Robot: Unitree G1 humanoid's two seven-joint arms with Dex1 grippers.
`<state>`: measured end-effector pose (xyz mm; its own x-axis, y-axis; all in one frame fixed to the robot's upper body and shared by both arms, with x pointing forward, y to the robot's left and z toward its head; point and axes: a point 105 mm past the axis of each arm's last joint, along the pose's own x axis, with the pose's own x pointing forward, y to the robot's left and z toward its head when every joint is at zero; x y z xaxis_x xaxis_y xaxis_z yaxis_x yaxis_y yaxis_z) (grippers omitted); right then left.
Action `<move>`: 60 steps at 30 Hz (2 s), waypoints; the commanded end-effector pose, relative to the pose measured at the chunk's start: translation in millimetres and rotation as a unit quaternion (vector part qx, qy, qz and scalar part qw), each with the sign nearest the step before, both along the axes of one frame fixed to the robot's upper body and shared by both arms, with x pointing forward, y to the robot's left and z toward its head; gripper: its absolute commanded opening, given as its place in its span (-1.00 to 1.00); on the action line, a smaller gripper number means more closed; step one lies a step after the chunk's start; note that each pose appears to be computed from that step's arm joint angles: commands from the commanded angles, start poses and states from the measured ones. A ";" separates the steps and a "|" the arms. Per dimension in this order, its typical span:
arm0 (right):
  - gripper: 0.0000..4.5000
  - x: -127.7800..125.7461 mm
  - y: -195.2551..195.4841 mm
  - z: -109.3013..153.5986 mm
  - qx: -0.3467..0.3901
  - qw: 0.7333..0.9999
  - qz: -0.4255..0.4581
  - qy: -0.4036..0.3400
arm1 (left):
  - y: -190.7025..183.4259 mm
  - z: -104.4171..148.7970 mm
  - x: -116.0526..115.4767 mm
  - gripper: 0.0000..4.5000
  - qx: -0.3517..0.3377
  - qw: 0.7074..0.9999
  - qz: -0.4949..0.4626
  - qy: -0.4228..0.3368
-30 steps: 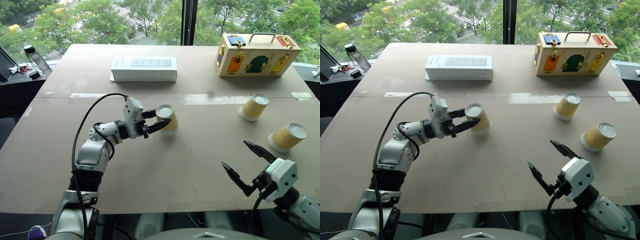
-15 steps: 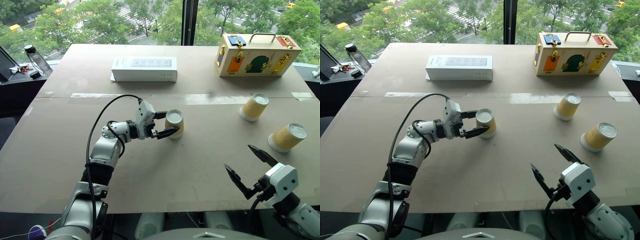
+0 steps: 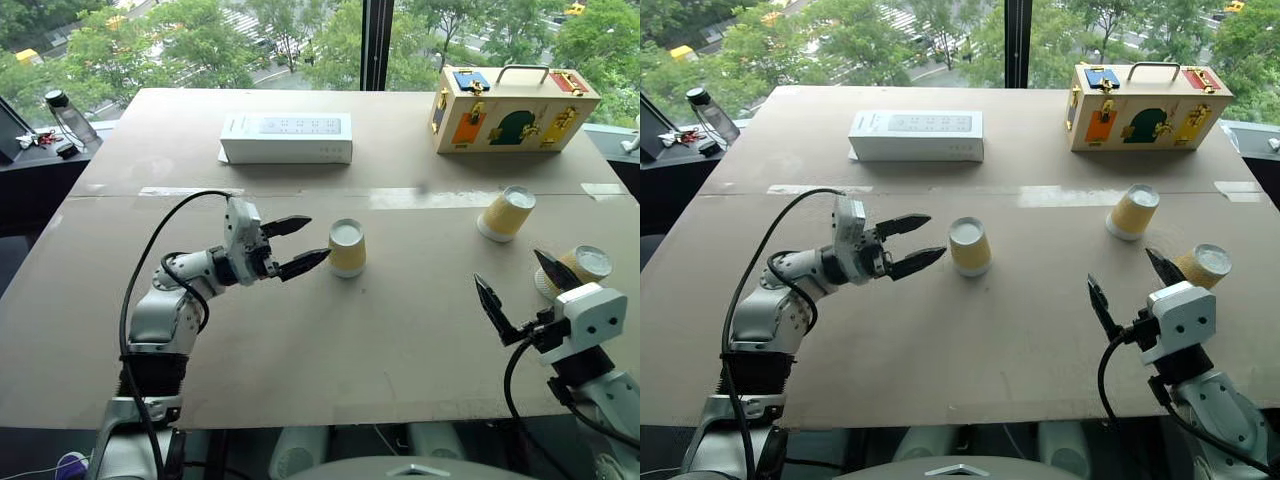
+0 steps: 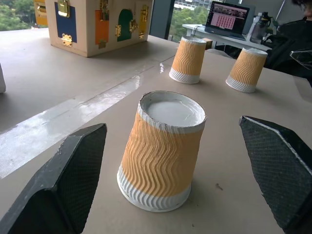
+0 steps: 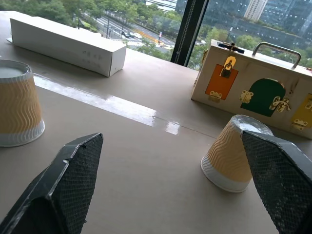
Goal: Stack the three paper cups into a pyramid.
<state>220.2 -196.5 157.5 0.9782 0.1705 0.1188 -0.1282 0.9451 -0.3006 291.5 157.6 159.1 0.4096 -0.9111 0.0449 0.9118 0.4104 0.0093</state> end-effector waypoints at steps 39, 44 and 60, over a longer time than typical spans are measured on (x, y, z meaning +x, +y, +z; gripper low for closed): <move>-0.05 37.4 -99.7 -8.1 0.113 0.974 -0.173 0.088 | -45.2 27.4 -82.4 1.00 0.005 0.985 -0.172 -0.002; -0.05 19.6 -32.7 21.1 0.088 0.991 0.062 0.085 | -19.8 20.0 -70.0 1.00 -0.042 0.994 -0.098 0.010; -0.05 67.4 104.6 -2.0 -0.026 0.939 0.322 0.116 | 43.1 0.3 -82.4 1.00 -0.033 0.999 0.005 0.033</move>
<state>286.8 -98.2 141.6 0.6846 0.7100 -0.1651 -0.7286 0.6597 -0.1843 213.1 200.6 148.8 0.4326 -0.8993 0.0636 0.8962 0.4212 -0.1392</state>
